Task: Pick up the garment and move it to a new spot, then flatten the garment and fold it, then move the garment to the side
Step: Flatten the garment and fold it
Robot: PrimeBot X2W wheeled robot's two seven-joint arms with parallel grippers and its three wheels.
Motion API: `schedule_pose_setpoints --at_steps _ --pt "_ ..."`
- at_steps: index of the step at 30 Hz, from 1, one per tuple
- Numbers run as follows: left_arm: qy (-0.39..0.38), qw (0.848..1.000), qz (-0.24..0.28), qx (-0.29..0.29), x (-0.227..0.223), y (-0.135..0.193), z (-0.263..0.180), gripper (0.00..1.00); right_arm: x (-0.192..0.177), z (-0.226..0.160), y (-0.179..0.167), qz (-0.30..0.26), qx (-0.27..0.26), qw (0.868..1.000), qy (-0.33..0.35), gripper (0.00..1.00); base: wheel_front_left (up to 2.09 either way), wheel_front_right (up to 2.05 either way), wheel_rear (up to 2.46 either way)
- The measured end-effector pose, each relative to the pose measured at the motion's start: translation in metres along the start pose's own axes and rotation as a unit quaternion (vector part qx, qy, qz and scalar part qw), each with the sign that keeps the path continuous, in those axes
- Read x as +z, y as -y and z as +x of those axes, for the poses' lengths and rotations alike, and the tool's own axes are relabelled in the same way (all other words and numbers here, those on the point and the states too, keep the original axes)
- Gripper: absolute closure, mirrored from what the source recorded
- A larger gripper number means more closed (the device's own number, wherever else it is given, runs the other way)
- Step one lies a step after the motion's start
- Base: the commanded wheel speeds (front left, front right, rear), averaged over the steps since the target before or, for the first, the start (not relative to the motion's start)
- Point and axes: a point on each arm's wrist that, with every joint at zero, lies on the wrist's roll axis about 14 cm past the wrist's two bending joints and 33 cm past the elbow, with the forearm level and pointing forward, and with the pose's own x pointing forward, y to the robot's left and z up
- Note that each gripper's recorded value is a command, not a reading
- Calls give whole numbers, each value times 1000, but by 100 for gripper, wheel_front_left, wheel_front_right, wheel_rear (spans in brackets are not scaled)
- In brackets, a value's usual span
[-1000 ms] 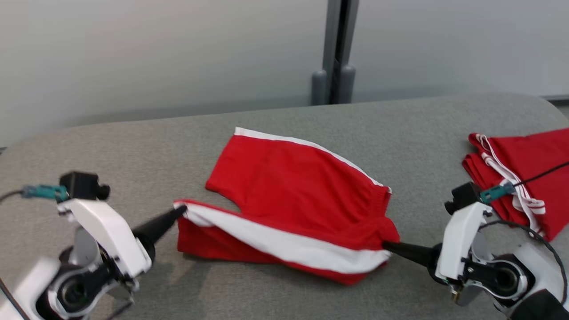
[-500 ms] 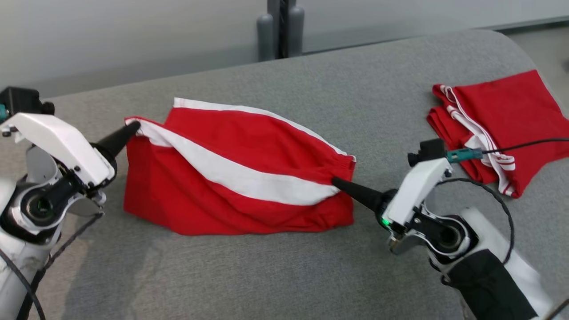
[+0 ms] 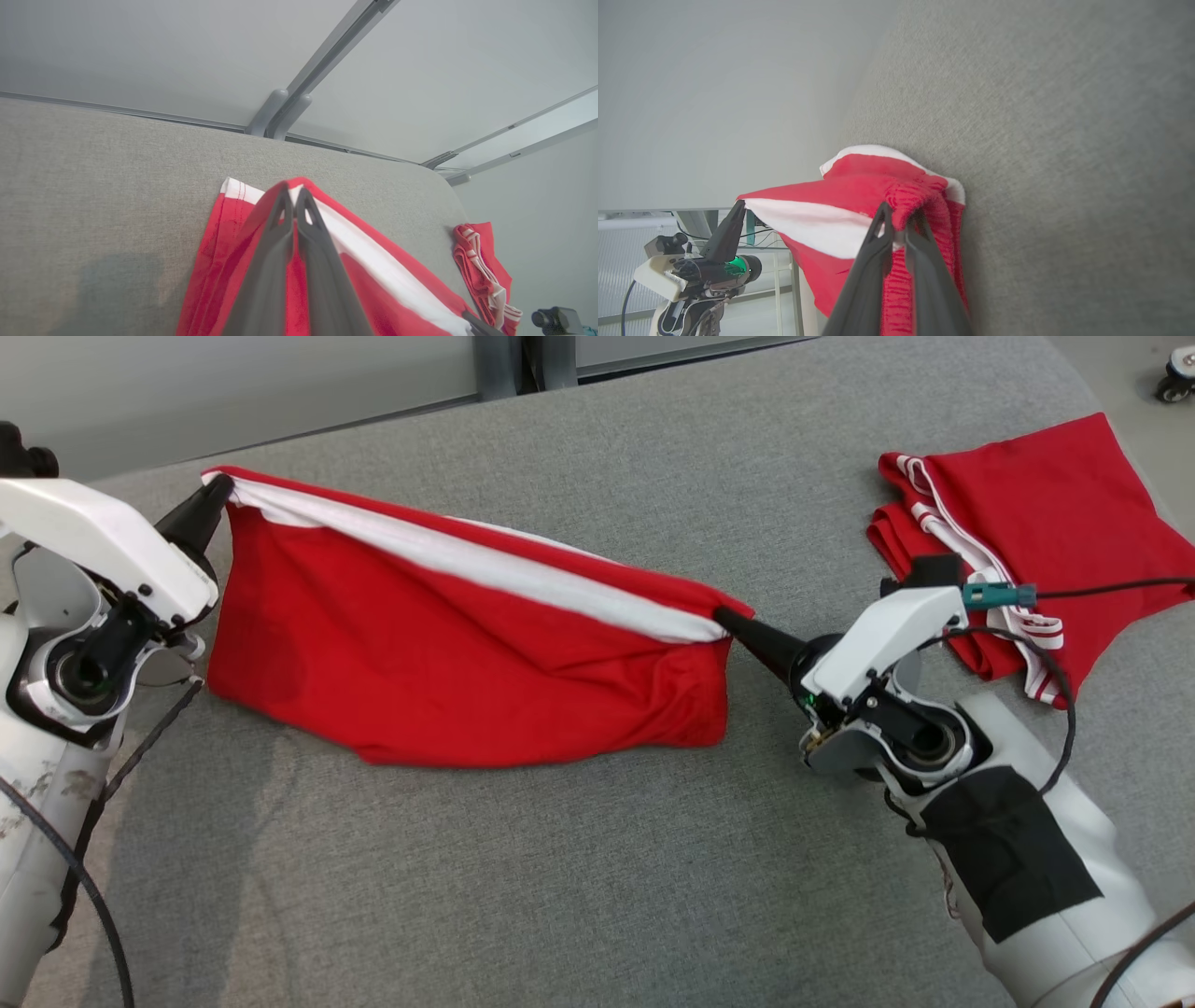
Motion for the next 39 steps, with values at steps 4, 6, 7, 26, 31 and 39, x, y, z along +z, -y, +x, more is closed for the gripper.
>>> schedule_pose_setpoints --at_steps 4,6,7,26,31,39 --pt "2 1000 2 8 -1 -3 13 100 7 9 -3 14 1 1000 8 100 0 0 0" --pt "1 1000 4 15 -2 -8 18 100 5 13 -2 18 -1 1000 6 100 0 0 0" --pt "0 1000 7 19 -3 -10 21 100 4 14 -2 20 -1 1000 5 100 0 0 0" --pt "-21 993 69 90 -19 -48 67 100 8 33 6 5 -27 999 21 100 0 0 0" --pt "-24 993 72 88 -22 -48 72 100 8 35 7 -3 -32 999 24 100 0 0 0" --pt "-16 991 94 94 -18 -51 67 0 21 36 5 -8 -33 997 72 0 0 0 0"
